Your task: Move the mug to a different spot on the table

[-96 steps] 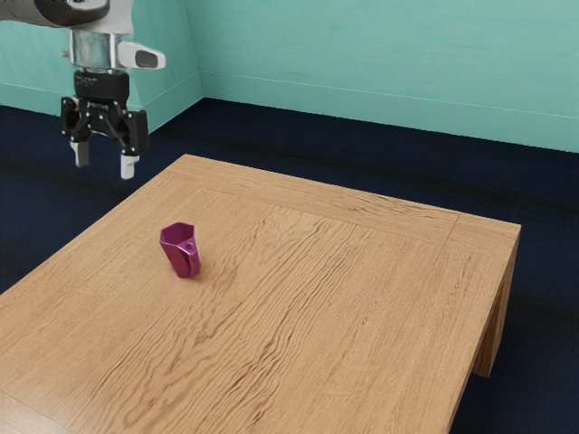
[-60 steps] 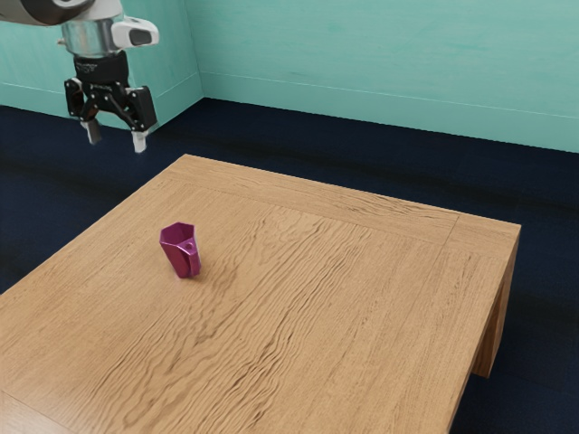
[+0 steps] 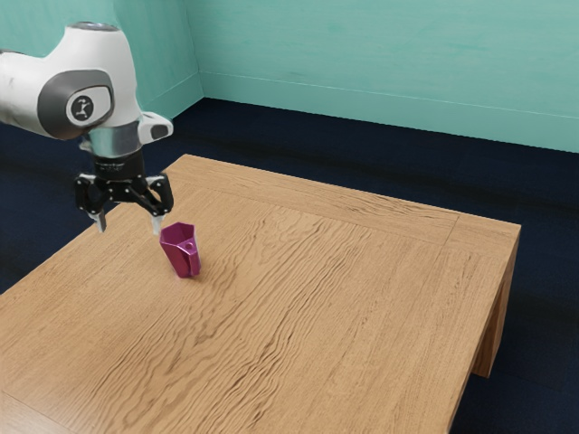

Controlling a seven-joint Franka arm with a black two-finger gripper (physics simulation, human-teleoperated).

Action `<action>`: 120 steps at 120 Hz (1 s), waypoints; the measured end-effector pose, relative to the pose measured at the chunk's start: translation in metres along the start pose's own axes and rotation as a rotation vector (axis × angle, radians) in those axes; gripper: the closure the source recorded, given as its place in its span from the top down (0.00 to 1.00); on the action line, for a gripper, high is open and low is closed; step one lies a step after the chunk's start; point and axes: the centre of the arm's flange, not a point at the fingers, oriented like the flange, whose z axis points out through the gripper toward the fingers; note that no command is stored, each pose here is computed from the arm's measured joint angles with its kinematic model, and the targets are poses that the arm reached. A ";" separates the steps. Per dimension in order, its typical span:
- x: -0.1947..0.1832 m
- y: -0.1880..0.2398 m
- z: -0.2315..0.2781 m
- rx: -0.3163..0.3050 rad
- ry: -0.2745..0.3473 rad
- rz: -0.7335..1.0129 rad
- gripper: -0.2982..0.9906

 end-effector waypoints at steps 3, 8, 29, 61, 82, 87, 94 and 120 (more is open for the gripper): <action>0.006 -0.002 0.008 0.002 -0.006 -0.039 0.77; 0.015 -0.004 0.020 0.004 -0.015 -0.101 0.77; 0.025 0.018 0.030 -0.039 0.045 -0.243 0.77; 0.051 0.014 0.074 -0.081 0.181 -0.427 0.77; 0.038 0.053 0.072 -0.004 0.435 -0.329 0.77; 0.038 0.059 0.076 -0.009 0.462 -0.335 0.77; 0.043 0.063 0.088 -0.024 0.464 -0.375 0.77; 0.059 0.062 0.128 -0.087 0.392 -0.604 0.77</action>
